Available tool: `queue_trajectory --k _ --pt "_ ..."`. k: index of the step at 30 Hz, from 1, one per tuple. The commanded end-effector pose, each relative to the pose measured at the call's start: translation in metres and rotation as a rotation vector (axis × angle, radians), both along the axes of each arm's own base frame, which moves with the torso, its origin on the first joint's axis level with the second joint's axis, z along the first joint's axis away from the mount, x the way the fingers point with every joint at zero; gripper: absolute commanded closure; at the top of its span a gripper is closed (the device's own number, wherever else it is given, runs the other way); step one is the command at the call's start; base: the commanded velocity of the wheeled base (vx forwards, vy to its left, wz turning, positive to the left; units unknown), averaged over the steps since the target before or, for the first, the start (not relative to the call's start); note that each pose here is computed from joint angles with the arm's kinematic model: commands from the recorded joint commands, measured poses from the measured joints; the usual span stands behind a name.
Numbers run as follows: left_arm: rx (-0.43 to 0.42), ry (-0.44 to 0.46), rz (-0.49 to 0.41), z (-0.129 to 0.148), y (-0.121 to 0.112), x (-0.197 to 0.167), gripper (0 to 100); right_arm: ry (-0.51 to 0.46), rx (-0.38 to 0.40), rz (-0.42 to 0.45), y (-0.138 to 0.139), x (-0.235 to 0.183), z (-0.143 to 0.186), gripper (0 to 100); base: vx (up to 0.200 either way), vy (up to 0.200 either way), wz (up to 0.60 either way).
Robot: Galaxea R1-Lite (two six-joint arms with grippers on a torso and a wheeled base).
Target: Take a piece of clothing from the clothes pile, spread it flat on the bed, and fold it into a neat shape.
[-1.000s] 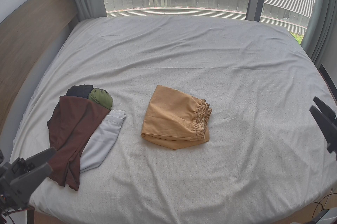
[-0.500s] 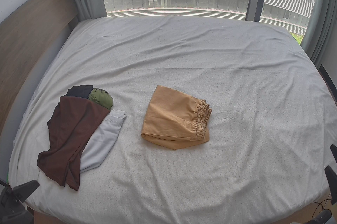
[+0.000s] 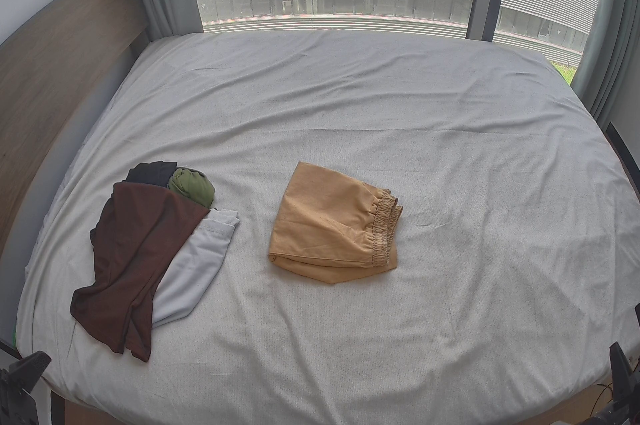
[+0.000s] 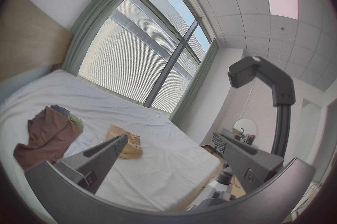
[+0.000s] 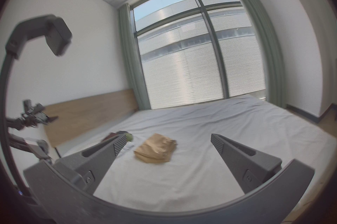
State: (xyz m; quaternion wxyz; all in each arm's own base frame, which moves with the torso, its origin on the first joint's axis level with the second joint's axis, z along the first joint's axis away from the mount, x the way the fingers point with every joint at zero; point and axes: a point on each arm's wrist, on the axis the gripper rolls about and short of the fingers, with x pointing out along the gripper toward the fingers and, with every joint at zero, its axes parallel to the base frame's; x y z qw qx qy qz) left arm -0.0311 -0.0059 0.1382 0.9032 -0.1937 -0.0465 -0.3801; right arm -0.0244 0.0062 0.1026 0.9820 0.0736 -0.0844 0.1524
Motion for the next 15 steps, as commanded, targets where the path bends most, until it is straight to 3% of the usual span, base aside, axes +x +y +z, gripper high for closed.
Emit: queue_trajectory --k 1,2,3,6,7,9,10,13,15 --pt "0.078 -0.008 0.119 -0.015 -0.001 0.004 0 0.112 -0.049 -0.204 -0.004 0.001 -0.020 0 0.000 0.000 0.00" --pt "0.093 -0.002 0.170 -0.020 -0.001 0.007 0 0.134 -0.036 -0.301 -0.007 0.001 -0.021 0 0.000 0.000 0.00" --pt "0.095 0.002 0.203 -0.022 0.000 0.008 0 0.133 -0.034 -0.329 -0.007 0.001 -0.021 0 0.000 0.000 0.00" --pt "0.094 0.011 0.261 -0.024 0.001 0.009 0 0.130 -0.034 -0.341 -0.007 0.001 -0.020 0 0.000 0.000 0.00" --pt "0.110 0.026 0.325 -0.031 0.000 0.011 0 0.132 -0.031 -0.358 -0.008 0.001 -0.021 0 0.000 0.000 0.00" --pt "0.110 0.026 0.325 -0.031 0.000 0.011 0 0.132 -0.031 -0.358 -0.008 0.001 -0.021 0 0.000 0.000 0.00" --pt "0.173 0.050 0.390 -0.041 0.001 0.014 0 0.137 -0.029 -0.380 -0.008 0.001 -0.021 0 0.000 0.000 0.00" --pt "0.182 0.084 0.435 -0.044 0.002 0.015 0 0.136 -0.028 -0.382 -0.008 0.001 -0.021 0 0.000 0.000 0.00" --pt "0.205 0.103 0.512 -0.047 0.003 0.015 0 0.123 -0.045 -0.369 -0.008 0.001 -0.020 0 0.000 0.000 0.00"
